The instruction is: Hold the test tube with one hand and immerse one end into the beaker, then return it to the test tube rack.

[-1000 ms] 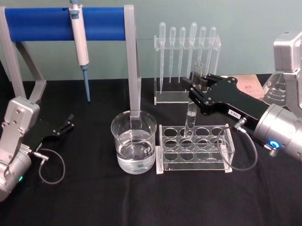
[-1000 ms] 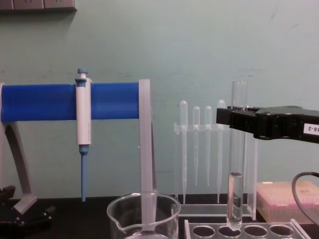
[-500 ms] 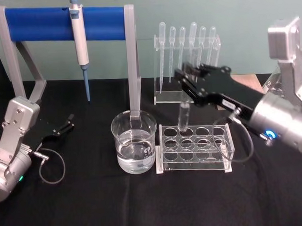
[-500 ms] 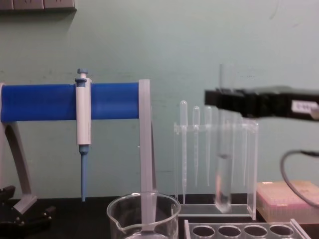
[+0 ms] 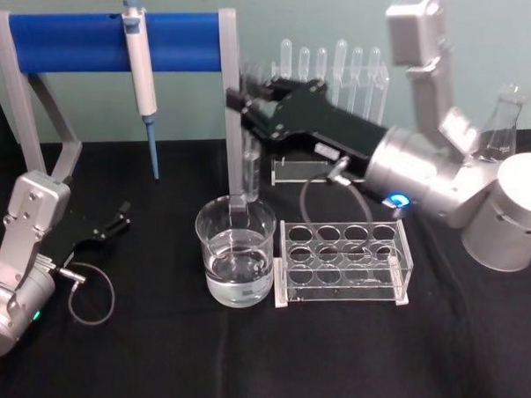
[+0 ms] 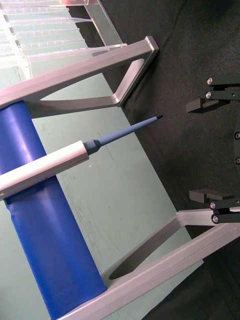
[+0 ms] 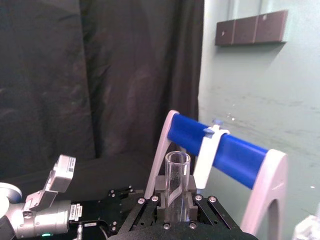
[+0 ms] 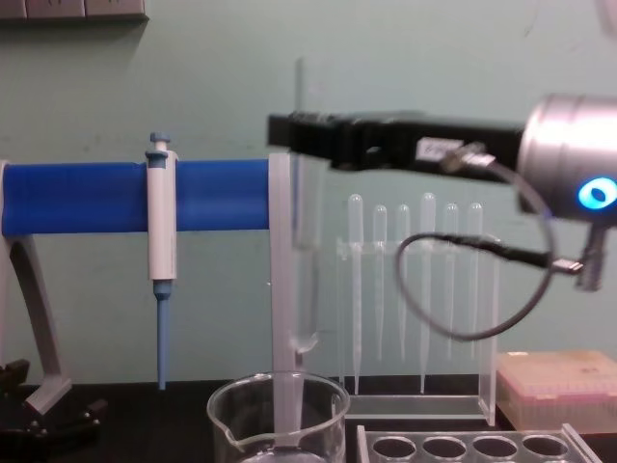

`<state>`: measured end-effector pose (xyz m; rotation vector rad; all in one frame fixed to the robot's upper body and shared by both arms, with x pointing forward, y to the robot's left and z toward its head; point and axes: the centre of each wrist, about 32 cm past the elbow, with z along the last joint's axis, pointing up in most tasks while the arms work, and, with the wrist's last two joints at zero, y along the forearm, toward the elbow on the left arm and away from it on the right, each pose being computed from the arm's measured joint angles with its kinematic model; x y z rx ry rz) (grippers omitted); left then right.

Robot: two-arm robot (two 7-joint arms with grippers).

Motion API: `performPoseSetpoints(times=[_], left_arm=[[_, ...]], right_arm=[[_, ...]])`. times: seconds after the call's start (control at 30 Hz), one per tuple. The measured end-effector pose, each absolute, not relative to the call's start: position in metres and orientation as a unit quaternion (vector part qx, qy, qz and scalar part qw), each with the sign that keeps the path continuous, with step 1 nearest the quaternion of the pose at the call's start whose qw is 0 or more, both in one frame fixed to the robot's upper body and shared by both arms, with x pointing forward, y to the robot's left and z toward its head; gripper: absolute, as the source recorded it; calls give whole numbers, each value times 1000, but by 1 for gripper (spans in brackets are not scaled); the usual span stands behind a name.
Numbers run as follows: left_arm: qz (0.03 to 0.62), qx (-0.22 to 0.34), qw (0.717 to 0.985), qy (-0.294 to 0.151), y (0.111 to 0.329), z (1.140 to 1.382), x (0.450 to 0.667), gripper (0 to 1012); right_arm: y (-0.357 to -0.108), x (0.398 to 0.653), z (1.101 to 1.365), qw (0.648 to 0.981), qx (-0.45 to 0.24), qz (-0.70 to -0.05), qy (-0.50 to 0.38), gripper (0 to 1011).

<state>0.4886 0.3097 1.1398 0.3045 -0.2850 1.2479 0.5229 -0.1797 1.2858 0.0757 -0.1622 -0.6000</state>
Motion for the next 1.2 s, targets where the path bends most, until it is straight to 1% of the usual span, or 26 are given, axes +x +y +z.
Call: performPoseSetpoints(times=[0.07,0.3,0.4,0.57,0.6,0.73,0.97,1.2], left_arm=[[580,141,791,-132,310,1140,489,1000],[580,141,791,-132,310,1140,489,1000],[580,141,791,-132,310,1140,489,1000],[580,141,791,-132,310,1140,489,1000],[580,141,791,-132,310,1140,489,1000],[580,141,791,-132,310,1140,489,1000],[580,141,791,-132,310,1140,489,1000],[580,141,791,-132,310,1140,489,1000]], right_arm=[[-175,526,1282,953,35,-291,-79,225],[-162,534,1254,957,19,-280,-78,225],[-161,534,1244,957,14,-280,-76,224],[-161,532,1219,957,6,-282,-73,225],[-161,532,1219,957,6,-282,-73,225],[-160,531,1203,957,0,-281,-71,224],[-158,528,1192,957,-7,-280,-71,225],[-159,525,1188,956,-9,-284,-72,225]])
